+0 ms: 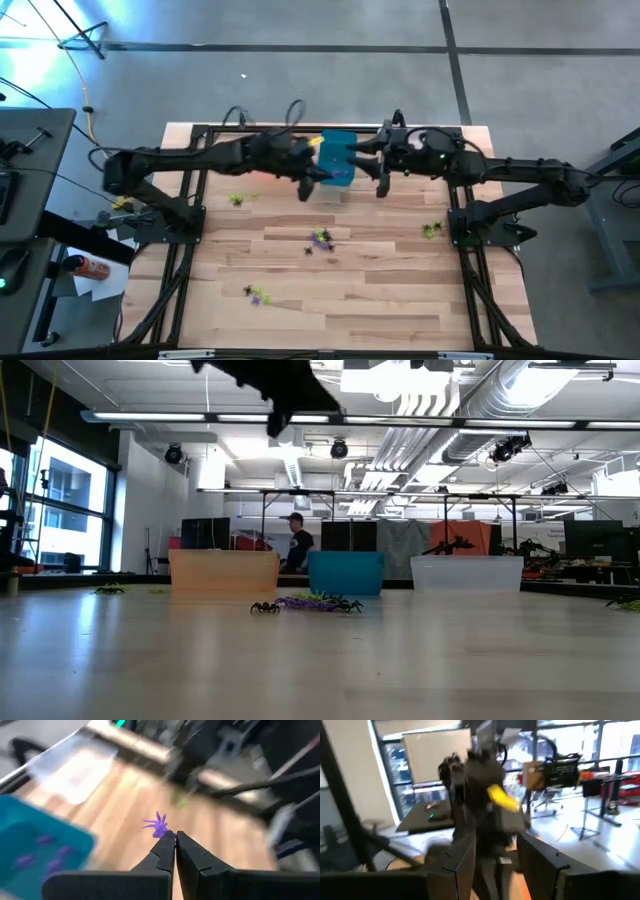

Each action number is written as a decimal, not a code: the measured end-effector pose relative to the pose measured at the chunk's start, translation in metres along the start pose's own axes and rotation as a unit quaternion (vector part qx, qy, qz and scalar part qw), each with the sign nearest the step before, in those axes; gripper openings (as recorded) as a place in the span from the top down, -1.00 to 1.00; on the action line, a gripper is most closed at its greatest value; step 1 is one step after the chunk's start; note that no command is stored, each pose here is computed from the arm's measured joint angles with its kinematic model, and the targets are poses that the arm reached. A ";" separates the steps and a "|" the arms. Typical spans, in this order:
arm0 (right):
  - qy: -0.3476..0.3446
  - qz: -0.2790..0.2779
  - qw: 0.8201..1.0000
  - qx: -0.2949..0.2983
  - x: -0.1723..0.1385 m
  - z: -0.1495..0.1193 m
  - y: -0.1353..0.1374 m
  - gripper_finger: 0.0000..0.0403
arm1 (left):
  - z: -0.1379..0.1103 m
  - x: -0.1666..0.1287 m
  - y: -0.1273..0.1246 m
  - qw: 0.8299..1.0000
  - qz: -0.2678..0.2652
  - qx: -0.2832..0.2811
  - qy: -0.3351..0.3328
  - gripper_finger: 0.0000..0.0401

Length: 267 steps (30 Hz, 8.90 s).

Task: Sort Halloween decoration
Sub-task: Put the purple spider toy into the blue bin

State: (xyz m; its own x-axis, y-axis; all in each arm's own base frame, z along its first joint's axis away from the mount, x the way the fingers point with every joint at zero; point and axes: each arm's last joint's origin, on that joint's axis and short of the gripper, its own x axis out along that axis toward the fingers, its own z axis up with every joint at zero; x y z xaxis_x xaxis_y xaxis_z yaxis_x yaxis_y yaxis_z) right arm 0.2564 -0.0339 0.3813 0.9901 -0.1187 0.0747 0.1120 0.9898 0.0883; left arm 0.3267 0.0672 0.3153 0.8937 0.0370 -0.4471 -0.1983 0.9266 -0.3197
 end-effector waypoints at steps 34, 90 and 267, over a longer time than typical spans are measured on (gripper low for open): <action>0.025 -0.077 0.989 0.124 0.001 -0.009 -0.007 0.30 | -0.045 0.161 0.132 0.940 0.183 0.020 0.286 1.00; 0.014 -0.098 0.988 0.120 0.003 -0.008 -0.009 0.30 | 0.003 0.143 0.117 0.930 0.171 0.013 0.324 0.08; 0.507 -0.047 0.851 -0.131 0.109 -0.107 0.034 1.00 | -0.072 -0.131 -0.019 0.981 0.099 0.087 -0.143 0.08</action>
State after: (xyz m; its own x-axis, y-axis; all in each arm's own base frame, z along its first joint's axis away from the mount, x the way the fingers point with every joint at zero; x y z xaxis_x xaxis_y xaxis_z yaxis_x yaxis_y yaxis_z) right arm 0.3768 -0.0043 0.2866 0.5254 -0.2006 -0.8269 0.0793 0.9791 -0.1872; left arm 0.1847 0.0180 0.3195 0.9261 0.3030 -0.2246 -0.3297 0.9396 -0.0923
